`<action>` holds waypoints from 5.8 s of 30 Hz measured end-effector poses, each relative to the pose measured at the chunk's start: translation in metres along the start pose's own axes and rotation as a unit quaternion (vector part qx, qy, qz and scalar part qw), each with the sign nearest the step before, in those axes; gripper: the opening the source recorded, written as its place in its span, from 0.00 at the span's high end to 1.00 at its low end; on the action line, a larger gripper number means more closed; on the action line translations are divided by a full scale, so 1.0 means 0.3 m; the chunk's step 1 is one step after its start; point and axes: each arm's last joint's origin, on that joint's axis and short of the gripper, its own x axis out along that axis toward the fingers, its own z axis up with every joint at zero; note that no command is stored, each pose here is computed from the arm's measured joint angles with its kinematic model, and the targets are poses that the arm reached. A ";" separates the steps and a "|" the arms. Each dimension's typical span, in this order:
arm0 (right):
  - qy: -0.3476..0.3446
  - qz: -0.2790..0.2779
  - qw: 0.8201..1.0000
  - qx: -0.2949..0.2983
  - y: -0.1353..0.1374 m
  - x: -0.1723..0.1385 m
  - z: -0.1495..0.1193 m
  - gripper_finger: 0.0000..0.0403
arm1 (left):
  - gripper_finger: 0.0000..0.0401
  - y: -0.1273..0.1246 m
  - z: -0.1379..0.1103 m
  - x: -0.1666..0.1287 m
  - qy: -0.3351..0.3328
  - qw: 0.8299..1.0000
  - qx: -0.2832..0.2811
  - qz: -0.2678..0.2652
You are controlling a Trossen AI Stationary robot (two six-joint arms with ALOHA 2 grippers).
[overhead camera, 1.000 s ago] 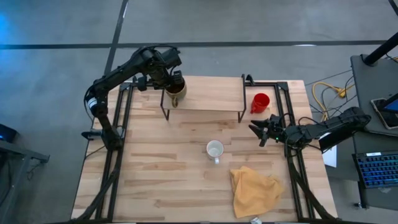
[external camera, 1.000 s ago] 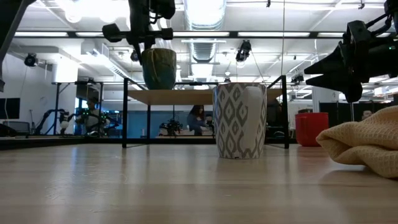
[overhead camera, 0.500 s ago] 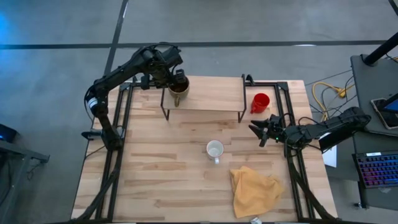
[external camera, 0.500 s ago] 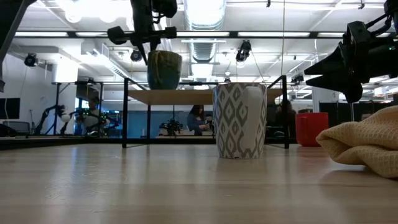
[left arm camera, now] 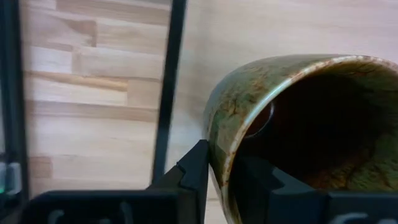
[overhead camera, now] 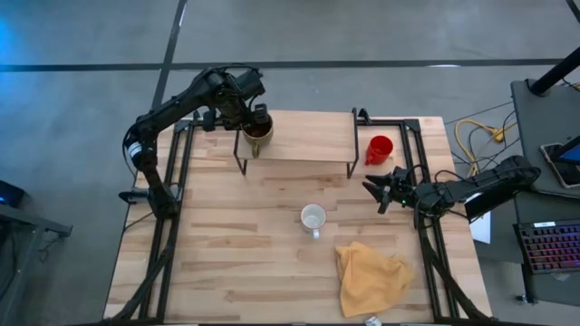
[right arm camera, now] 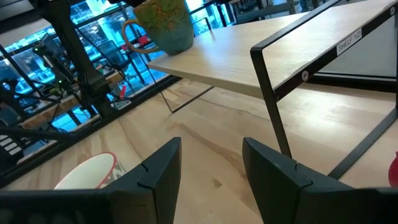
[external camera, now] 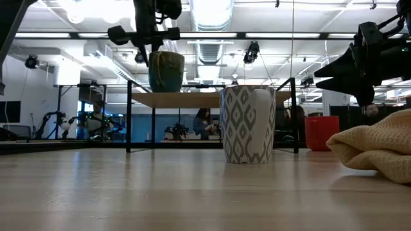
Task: Stack small to large cups/mugs on shelf
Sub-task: Put the brown mug on the shelf, then put the white mug on the shelf
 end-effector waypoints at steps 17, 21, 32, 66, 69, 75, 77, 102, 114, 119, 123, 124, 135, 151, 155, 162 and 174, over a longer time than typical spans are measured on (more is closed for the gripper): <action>0.000 0.000 1.000 -0.001 0.000 0.000 0.000 0.59 | 0.89 0.001 0.000 0.005 -0.009 1.000 -0.002 0.005; 0.001 0.000 1.000 -0.002 0.000 0.000 -0.001 0.59 | 0.89 0.002 -0.001 0.017 -0.007 1.000 -0.001 0.011; 0.001 0.000 1.000 -0.002 0.000 0.000 -0.001 0.59 | 0.89 -0.022 0.009 0.032 -0.019 1.000 -0.002 -0.024; 0.005 -0.003 1.000 -0.006 -0.002 0.000 -0.004 0.59 | 0.64 0.060 -0.045 -0.119 -0.037 0.995 0.042 -0.085; 0.006 -0.004 1.000 -0.008 -0.003 0.000 -0.005 0.59 | 0.64 0.079 -0.092 -0.168 -0.044 0.991 0.073 -0.108; 0.006 -0.008 1.000 -0.010 -0.004 0.000 -0.006 0.59 | 0.74 0.085 -0.205 -0.181 -0.036 0.983 0.144 -0.113; 0.006 -0.008 1.000 -0.010 -0.004 0.000 -0.006 0.59 | 0.83 0.084 -0.232 -0.159 -0.037 0.982 0.158 -0.098; 0.005 -0.007 1.000 -0.007 -0.004 0.000 -0.005 0.59 | 1.00 0.022 -0.254 0.024 -0.065 0.978 0.176 -0.091; 0.005 -0.007 1.000 -0.008 -0.004 0.000 -0.005 0.59 | 1.00 0.017 -0.256 0.022 -0.055 0.977 0.177 -0.105; 0.005 -0.007 1.000 -0.009 -0.004 0.000 -0.005 0.59 | 1.00 0.033 -0.259 0.015 -0.051 0.976 0.188 -0.093; 0.005 -0.007 1.000 -0.008 -0.004 0.000 -0.005 0.59 | 1.00 0.073 -0.272 -0.046 -0.058 0.974 0.184 -0.119; 0.005 -0.007 1.000 -0.007 -0.004 0.000 -0.005 0.59 | 1.00 0.088 -0.276 -0.071 -0.063 0.973 0.177 -0.134; -0.079 0.049 0.991 0.100 0.032 -0.007 0.068 0.59 | 1.00 0.254 -0.349 -0.258 -0.134 0.950 0.156 -0.236; -0.090 0.261 0.955 0.111 0.133 -0.037 0.214 0.59 | 1.00 0.192 -0.817 0.023 -0.052 0.842 0.337 -0.417; -0.098 0.243 0.965 0.012 0.151 -0.033 0.238 0.59 | 1.00 0.244 -0.880 0.117 -0.001 0.862 0.324 -0.390; -0.065 0.249 0.964 0.065 0.194 -0.021 0.288 0.59 | 1.00 0.293 -0.918 0.218 -0.006 0.855 0.364 -0.369; 0.002 0.247 0.954 0.170 0.353 0.065 0.397 0.59 | 1.00 0.351 -0.930 0.367 -0.024 0.835 0.405 -0.371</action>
